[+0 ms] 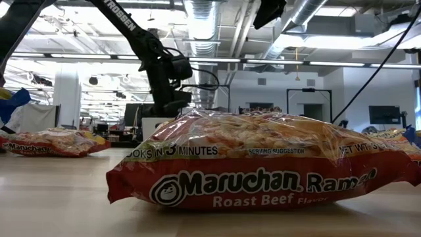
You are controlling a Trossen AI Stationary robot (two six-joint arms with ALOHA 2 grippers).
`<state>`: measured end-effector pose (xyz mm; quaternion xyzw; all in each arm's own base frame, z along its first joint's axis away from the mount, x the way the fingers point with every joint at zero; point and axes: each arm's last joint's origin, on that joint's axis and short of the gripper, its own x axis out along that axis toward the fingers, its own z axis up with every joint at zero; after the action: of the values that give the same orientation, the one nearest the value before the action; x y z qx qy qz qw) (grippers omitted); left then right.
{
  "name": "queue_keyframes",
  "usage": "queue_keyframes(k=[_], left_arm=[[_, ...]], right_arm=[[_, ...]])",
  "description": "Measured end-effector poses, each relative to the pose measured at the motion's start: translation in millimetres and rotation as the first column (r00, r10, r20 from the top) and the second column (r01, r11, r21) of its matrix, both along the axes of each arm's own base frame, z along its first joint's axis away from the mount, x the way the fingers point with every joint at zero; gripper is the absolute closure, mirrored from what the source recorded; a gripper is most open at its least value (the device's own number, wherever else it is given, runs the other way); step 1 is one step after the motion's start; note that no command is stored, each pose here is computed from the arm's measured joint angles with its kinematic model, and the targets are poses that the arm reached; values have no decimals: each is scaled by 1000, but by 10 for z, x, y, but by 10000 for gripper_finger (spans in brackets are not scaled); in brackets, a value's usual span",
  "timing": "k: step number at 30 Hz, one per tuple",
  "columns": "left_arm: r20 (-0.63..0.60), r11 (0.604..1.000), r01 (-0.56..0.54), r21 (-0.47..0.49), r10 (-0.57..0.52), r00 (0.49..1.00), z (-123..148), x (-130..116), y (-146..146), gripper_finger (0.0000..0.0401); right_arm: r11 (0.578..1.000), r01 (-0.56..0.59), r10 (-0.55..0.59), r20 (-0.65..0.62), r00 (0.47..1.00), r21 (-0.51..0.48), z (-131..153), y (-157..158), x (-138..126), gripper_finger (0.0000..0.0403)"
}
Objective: Sort Maruchan noodles
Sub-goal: Put the blue noodle pack into the left white bin
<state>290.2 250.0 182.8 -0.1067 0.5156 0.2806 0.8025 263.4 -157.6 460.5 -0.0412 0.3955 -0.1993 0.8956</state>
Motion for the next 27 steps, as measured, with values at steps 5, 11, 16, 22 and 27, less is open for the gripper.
queue_keyframes(k=[5,11,16,22,27], left_arm=[[41,1000,-15,-7,15,999,76,-7,-10,399],[59,1000,-22,16,21,998,177,-38,-7,399],[52,1000,-21,9,20,998,176,-43,-14,399],[34,1000,-1,10,1,999,401,-29,-2,399],[24,999,43,7,-43,999,886,14,-2,399]], right_arm=[[1000,0,0,0,1000,0,0,0,0,221],[1000,0,0,0,1000,0,0,0,0,221],[1000,0,0,0,1000,0,0,0,0,221],[1000,-3,3,-2,1000,-3,0,0,0,221],[999,-29,29,-17,999,-25,0,0,0,221]])
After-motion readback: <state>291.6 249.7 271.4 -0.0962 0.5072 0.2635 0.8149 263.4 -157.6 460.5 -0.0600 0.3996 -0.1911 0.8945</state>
